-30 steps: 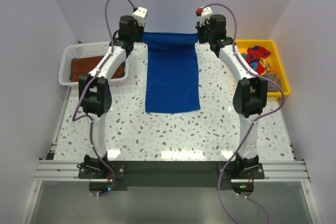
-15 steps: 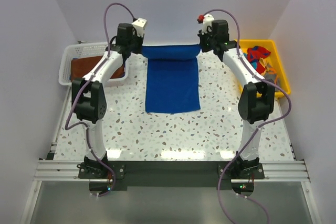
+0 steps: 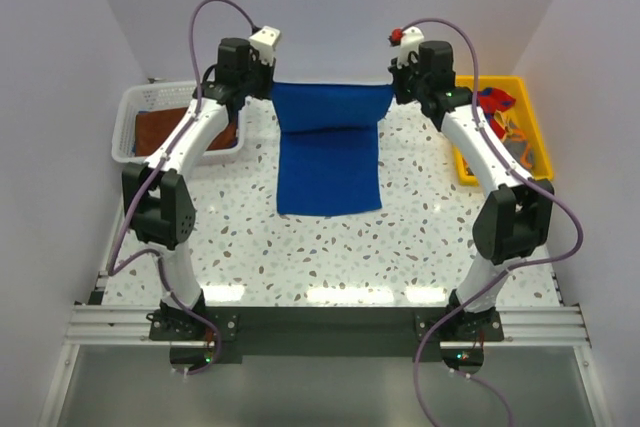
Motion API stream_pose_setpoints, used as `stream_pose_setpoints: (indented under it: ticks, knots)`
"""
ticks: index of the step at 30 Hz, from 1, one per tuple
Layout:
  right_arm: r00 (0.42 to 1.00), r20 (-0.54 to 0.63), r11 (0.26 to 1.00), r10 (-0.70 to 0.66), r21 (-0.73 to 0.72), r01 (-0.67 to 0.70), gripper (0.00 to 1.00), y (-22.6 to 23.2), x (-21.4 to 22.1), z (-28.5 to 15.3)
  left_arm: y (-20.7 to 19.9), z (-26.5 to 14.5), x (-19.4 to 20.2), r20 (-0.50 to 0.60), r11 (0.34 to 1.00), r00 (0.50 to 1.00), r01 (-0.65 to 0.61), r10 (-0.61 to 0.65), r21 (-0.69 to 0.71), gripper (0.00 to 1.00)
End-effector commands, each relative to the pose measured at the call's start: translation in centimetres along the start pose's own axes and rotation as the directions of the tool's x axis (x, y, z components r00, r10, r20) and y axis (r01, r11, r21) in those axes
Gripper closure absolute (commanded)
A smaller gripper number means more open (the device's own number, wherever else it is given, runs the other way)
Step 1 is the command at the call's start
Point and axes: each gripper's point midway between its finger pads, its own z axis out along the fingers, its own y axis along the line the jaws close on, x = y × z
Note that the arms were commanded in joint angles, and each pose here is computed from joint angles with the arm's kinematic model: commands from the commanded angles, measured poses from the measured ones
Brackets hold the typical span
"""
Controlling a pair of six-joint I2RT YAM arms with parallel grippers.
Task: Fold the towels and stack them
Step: Fold the towel
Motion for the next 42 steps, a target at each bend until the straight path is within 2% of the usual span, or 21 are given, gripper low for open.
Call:
stream_pose_setpoints:
  ticks: [1,8,10,11,13,17,20,27,32,37,42]
  knots:
    - [0.999,0.026,0.996,-0.019,0.082,0.017,1.00,-1.9,-0.7,-1.5,1.1,-1.5,-0.3,-0.001,0.999,1.000,-0.004,0.004,-0.052,1.00]
    - [0.997,0.080,0.994,-0.015,0.109,0.006,1.00,-2.8,-3.3,0.6,3.1,-1.2,-4.1,0.066,0.989,0.998,-0.012,0.022,-0.147,1.00]
    - [0.992,0.122,0.987,-0.018,0.162,-0.002,1.00,-4.1,-5.3,1.3,3.7,-0.6,-4.7,0.073,0.985,0.997,-0.009,0.022,-0.173,1.00]
    - [0.990,0.140,0.984,-0.021,0.179,-0.004,1.00,-4.5,-6.1,1.5,4.3,-1.0,-6.7,0.115,0.980,0.993,-0.006,0.029,-0.200,1.00]
    - [0.974,0.223,0.969,-0.025,0.246,-0.032,1.00,-6.0,-9.1,1.4,5.1,-0.4,-7.5,0.134,0.973,0.991,0.007,0.024,-0.232,1.00]
    - [0.946,0.324,0.937,-0.023,0.336,-0.092,1.00,-7.9,-11.7,2.2,6.0,-0.2,-10.9,0.240,0.966,0.971,0.057,0.006,-0.254,1.00]
    - [0.926,0.375,0.922,-0.049,0.373,-0.103,1.00,-8.8,-13.0,2.3,5.9,0.4,-11.6,0.281,0.968,0.960,0.063,0.008,-0.241,1.00]
    - [0.945,0.312,0.930,-0.101,0.367,-0.022,1.00,-8.6,-11.6,4.8,5.9,2.0,-10.0,0.246,0.971,0.969,0.039,0.020,-0.236,1.00]
    - [0.950,0.300,0.953,-0.089,0.303,-0.007,1.00,-7.0,-10.8,2.4,5.5,0.9,-8.8,0.208,0.974,0.978,0.017,0.032,-0.226,1.00]
    - [0.971,0.220,0.967,-0.089,0.255,0.031,1.00,-5.8,-7.9,0.6,4.5,-0.8,-7.3,0.154,0.983,0.987,-0.009,0.038,-0.185,1.00]
    - [0.986,0.151,0.981,-0.075,0.186,0.046,1.00,-4.2,-5.3,-2.0,3.1,-2.6,-4.1,0.062,0.990,0.998,-0.007,0.015,-0.138,1.00]
